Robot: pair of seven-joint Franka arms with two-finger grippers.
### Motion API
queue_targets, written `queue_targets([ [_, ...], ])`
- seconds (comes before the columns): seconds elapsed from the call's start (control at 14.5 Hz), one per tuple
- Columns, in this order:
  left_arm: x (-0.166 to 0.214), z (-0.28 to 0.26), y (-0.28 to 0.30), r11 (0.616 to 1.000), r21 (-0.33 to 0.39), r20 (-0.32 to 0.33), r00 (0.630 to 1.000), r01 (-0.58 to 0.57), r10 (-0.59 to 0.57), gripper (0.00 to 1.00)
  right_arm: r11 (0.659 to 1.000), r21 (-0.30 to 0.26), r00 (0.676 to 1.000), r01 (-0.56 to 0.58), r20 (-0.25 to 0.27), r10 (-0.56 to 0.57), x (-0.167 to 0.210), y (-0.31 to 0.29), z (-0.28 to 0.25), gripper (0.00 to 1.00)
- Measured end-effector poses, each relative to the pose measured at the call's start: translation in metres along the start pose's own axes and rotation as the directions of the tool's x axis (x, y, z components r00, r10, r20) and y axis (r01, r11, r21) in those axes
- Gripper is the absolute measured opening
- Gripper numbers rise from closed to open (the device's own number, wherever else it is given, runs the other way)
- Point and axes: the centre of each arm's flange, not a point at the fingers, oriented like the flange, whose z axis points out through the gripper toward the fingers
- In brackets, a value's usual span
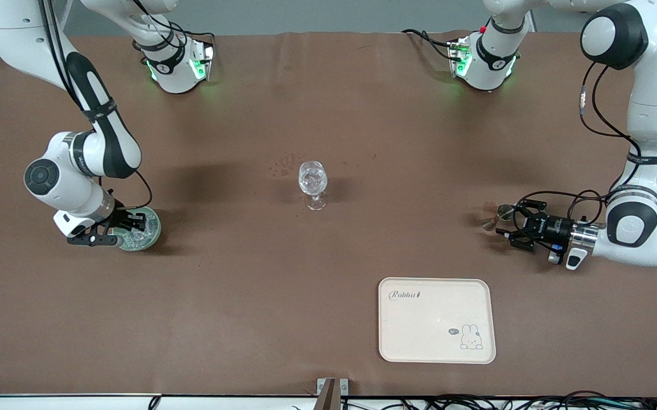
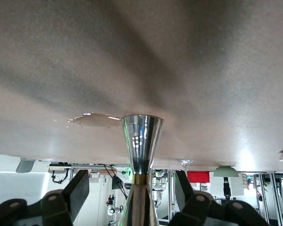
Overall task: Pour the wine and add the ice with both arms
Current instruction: 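Grasp an ice cube with the right gripper while the left gripper grasps the jigger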
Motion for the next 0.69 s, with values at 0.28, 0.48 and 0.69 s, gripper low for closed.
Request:
queue_targets([
  [0.28, -0.0006, 0.0043, 0.0008, 1.000, 0.003, 0.019, 1.000, -0.001, 0.001, 0.73, 1.000, 0.000, 1.000, 0.000, 0.002, 0.000, -0.0003, 0.0000, 0.0013, 0.37],
  [0.48, -0.0017, 0.0066, 0.0020, 1.000, 0.004, 0.024, 1.000, -0.003, 0.003, 0.71, 1.000, 0.000, 1.000, 0.000, 0.008, 0.000, -0.0009, -0.0001, 0.0045, 0.34],
  [0.69, 0.0010, 0.0094, 0.0008, 1.000, 0.006, 0.030, 1.000, 0.001, -0.002, 0.67, 1.000, 0.000, 1.000, 0.000, 0.005, 0.000, 0.0001, 0.0000, 0.0036, 0.23],
])
